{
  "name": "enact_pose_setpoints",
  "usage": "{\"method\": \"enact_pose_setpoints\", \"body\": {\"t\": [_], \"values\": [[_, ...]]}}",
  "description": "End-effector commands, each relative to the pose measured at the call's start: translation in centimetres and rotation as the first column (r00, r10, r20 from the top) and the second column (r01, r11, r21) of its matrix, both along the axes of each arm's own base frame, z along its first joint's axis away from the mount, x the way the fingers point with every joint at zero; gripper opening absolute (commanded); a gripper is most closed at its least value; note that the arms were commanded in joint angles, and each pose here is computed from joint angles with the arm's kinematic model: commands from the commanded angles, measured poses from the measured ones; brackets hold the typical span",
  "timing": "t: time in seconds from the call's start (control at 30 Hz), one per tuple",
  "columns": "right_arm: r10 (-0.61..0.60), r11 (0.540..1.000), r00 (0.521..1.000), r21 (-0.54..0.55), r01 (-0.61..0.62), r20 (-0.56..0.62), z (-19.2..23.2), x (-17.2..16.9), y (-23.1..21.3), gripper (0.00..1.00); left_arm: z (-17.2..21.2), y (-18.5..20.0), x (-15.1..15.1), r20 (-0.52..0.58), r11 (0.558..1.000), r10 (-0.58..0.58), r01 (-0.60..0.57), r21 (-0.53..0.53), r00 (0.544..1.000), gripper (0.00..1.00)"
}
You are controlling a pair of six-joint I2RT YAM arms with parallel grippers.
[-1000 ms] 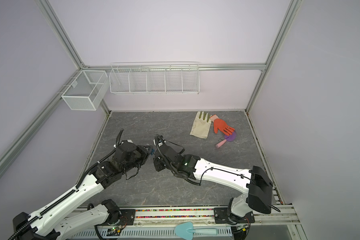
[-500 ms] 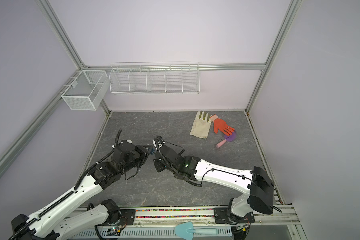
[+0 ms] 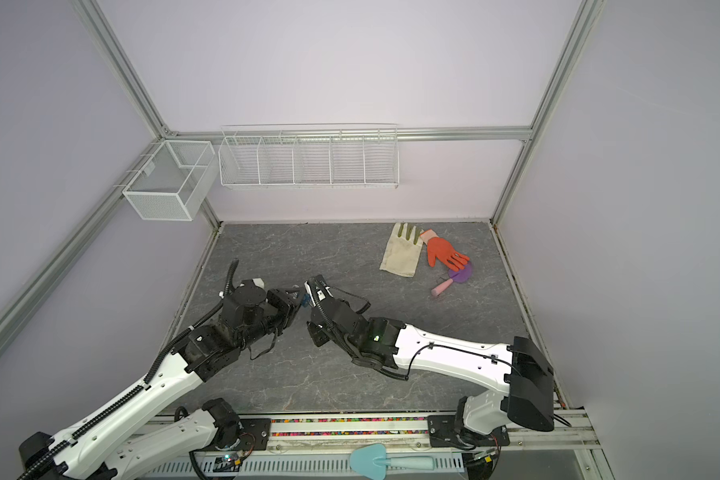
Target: Unlock with the key
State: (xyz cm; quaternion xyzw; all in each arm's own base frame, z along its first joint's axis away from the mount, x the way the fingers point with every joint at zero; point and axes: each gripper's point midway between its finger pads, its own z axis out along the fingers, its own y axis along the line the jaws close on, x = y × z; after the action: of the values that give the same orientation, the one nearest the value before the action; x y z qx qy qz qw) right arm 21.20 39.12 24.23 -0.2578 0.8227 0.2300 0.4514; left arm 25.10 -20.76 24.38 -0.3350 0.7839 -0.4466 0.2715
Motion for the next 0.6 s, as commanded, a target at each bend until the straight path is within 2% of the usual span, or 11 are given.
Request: {"method": "enact_pose_setpoints", "body": {"t": [0.0,0.13,0.27,0.37,0.47,0.57], "values": [[0.047,0.993,0.999,0.11,-0.049,0.019,1.6,-0.3,2.4,0.06,0.8,-1.6,-0.5,-0.004,0.996,-0.062,0.062,-0.064,0.998,0.05],[0.126,0.983,0.991,0.138,-0.119,-0.041,1.2,-1.0,4.2,0.07,1.5,-1.8,-0.6,0.026,0.995,-0.078,0.08,-0.058,0.997,0.05],[0.144,0.96,0.984,0.255,-0.112,-0.109,2.3,-0.4,3.8,0.06,1.3,-2.1,-0.8,0.031,0.993,-0.112,0.113,-0.038,0.993,0.05],[0.159,0.942,0.981,0.315,-0.117,-0.112,3.8,-0.1,3.0,0.06,1.0,-1.7,-1.2,0.038,0.992,-0.127,0.127,0.001,0.991,0.05],[0.142,0.95,0.987,0.291,-0.115,-0.074,4.7,0.1,2.2,0.07,0.7,-1.1,-1.4,0.04,0.991,-0.131,0.129,0.047,0.991,0.05],[0.163,0.949,0.985,0.282,-0.144,-0.047,4.9,-0.1,2.2,0.07,0.6,-1.4,-1.4,0.041,0.988,-0.147,0.145,0.045,0.988,0.05]]}}
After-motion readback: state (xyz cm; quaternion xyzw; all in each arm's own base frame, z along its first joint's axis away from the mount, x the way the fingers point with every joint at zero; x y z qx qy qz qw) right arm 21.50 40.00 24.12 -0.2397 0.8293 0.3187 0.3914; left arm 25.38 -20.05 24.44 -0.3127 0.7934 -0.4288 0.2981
